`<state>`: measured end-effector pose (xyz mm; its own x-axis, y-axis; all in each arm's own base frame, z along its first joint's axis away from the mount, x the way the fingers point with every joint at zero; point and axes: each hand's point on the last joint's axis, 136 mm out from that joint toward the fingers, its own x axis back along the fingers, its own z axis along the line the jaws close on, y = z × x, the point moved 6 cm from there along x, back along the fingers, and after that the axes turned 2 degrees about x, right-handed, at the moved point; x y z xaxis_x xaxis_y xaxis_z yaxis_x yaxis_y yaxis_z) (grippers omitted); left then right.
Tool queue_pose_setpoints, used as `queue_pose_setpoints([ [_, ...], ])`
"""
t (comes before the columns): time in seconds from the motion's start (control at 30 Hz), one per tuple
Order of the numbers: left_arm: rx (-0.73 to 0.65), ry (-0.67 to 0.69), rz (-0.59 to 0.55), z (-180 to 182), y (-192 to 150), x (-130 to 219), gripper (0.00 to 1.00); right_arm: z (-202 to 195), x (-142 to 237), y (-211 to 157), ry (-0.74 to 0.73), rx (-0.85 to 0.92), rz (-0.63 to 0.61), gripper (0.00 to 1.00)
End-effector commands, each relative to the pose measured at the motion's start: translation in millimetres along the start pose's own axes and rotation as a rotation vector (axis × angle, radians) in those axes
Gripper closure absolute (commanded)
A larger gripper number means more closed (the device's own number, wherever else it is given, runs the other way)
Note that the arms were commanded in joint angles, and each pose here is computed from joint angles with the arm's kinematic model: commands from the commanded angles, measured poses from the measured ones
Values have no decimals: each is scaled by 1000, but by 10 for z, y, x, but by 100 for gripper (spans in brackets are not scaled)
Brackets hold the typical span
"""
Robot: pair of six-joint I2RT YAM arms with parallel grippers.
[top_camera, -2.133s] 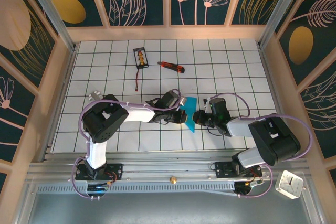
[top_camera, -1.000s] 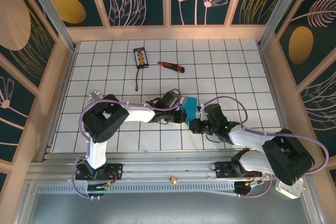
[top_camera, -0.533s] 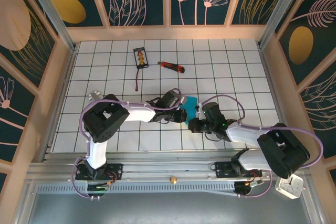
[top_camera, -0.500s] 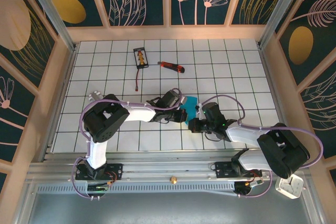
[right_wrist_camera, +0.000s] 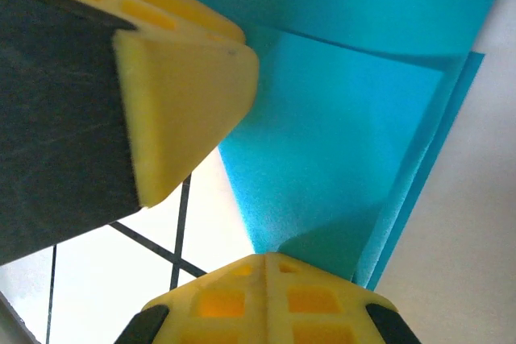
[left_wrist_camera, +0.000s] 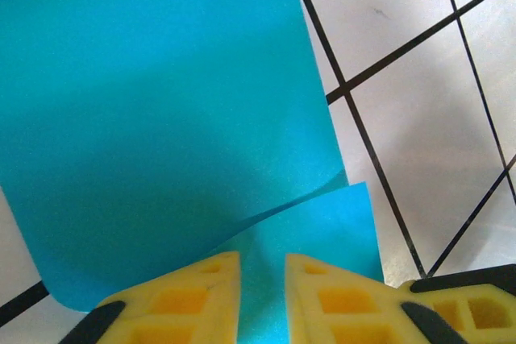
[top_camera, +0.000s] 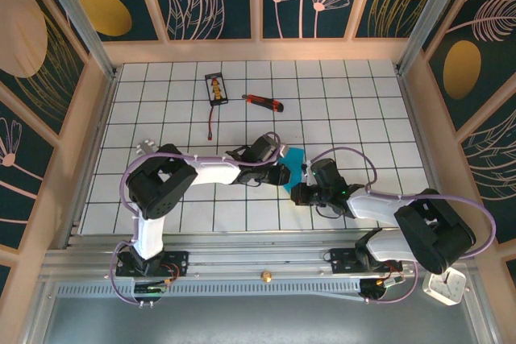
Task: Fold a paper plane with a square sheet of paper (pick it up from the middle)
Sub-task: Third fold the triangle at the center of the table.
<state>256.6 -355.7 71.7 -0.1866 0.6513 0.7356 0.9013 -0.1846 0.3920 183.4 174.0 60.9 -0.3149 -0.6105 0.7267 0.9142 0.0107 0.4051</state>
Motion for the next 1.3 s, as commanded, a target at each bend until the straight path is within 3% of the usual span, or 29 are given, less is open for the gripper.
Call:
queue_pose_setpoints([
  [0.0,-18,-16,-44,-114,112,199,74,-156,6,-121,-75,-20,40,100],
  [0.13,6,-48,-24,-98,13,223,76,-166,8,-113,-76,-22,39,100],
  [0.5,-19,46,22,96,11,-105,100,-212,9,-163,-100,-58,70,100],
  [0.77,-35,157,59,341,-132,-202,100,-264,54,-345,-114,-126,138,100],
  [1.27,-34,183,92,426,-234,-229,100,-296,154,-665,-163,-239,228,100],
])
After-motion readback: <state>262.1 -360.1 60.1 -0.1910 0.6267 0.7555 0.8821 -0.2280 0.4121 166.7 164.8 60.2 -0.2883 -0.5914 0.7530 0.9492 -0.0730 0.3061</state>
